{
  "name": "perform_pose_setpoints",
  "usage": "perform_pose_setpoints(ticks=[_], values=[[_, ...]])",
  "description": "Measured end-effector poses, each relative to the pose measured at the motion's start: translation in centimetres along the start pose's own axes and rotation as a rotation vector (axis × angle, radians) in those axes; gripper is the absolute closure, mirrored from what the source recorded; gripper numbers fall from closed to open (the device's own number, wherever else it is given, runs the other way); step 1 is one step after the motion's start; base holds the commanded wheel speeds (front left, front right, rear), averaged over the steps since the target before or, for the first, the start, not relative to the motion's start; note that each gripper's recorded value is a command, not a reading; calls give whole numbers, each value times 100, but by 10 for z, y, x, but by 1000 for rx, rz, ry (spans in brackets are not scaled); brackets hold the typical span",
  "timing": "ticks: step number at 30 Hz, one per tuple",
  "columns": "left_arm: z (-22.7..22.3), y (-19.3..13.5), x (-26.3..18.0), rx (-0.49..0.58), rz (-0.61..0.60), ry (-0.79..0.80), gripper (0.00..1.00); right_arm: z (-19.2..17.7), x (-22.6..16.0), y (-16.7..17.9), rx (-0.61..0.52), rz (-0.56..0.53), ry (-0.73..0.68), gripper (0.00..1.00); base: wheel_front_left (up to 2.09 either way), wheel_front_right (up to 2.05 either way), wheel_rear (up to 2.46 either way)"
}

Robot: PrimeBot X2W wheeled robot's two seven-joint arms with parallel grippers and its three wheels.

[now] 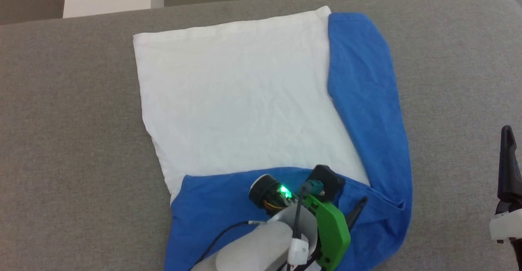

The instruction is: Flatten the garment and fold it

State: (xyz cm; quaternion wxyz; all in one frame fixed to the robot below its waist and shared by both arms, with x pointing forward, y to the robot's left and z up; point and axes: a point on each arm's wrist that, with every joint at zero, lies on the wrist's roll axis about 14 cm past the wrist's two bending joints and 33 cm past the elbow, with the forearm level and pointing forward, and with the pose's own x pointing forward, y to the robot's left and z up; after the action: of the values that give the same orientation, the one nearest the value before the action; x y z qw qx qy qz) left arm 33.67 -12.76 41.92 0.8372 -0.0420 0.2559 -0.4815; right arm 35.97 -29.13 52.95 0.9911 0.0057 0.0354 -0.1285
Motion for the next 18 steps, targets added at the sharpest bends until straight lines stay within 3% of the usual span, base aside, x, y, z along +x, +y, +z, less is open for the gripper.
perform_pose_setpoints(ticks=[8,13,18], values=[[93,12,-26,-142,45,-330,0,11,-4,6,8,25,-22,0,0,0,0],[152,79,-99,-48,296,-586,0,18,-9,15,15,56,-33,0,0,0,0],[157,128,-185,21,540,-703,0,20,-10,24,22,88,-36,0,0,0,0]])
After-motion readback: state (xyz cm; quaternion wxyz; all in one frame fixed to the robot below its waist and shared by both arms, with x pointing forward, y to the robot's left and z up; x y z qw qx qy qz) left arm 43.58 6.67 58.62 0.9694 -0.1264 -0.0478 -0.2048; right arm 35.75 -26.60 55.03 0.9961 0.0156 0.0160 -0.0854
